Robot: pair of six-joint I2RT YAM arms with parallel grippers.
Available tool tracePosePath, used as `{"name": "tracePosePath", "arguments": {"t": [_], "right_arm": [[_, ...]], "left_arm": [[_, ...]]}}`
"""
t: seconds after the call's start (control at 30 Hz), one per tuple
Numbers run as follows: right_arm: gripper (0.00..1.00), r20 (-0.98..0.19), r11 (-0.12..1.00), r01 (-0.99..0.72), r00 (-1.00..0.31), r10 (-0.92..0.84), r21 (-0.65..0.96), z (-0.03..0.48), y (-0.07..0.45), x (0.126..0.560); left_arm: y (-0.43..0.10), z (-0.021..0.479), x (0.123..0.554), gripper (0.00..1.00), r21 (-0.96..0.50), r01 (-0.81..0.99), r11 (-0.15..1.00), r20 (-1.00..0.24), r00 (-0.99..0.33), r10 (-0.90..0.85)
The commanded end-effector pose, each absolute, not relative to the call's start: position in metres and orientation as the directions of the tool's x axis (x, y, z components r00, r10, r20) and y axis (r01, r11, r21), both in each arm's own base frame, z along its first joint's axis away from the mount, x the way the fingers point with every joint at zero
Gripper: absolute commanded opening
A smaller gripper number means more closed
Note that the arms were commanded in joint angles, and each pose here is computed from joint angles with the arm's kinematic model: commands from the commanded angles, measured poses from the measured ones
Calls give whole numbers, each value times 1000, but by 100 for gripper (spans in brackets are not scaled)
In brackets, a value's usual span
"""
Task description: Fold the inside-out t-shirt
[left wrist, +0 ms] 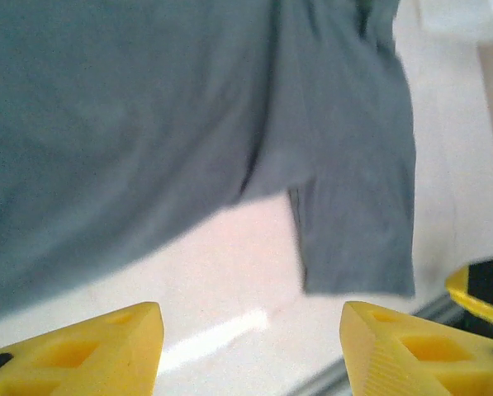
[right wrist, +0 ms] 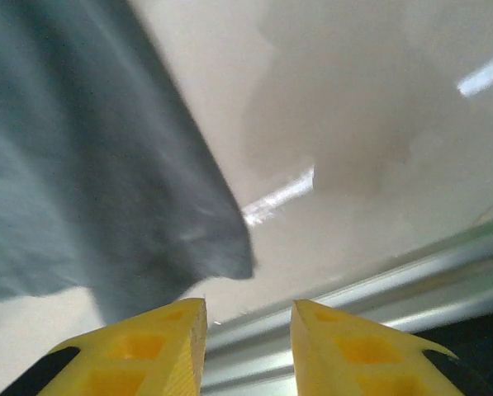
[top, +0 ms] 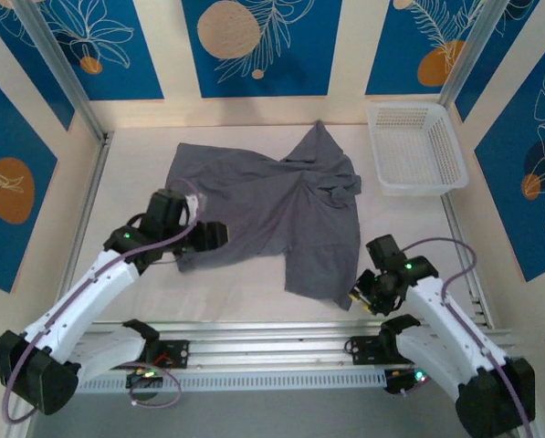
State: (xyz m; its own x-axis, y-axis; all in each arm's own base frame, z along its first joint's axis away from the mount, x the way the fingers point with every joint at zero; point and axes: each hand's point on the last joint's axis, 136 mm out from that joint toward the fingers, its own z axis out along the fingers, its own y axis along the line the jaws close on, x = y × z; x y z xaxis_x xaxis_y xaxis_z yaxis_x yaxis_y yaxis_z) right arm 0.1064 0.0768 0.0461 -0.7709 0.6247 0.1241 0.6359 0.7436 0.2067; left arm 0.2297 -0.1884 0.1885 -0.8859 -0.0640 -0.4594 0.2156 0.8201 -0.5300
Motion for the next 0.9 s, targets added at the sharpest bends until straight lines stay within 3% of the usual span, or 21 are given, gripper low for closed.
{"name": "tracePosePath", "arguments": {"t": [0.0,0.33,0.73,0.87], "right_arm": [[36,184,751,634,-773,607,187,42,91,101],[40,149,775,627,-776,613,78,35,91,102],[41,-72,547,832,-542,837,90,30,71,94],[41,-149,526,842,-509,848,120,28,66,104]], "left_arm": [[-196,177,212,59,-541,224,810,-415,-909,-26],[-194,170,218,62,-507,207,837,-421,-907,-30],[-197,167,219,62,-508,229,830,-432,-902,-16],[-196,166,219,61,-505,235,831,-437,-900,-11]]}}
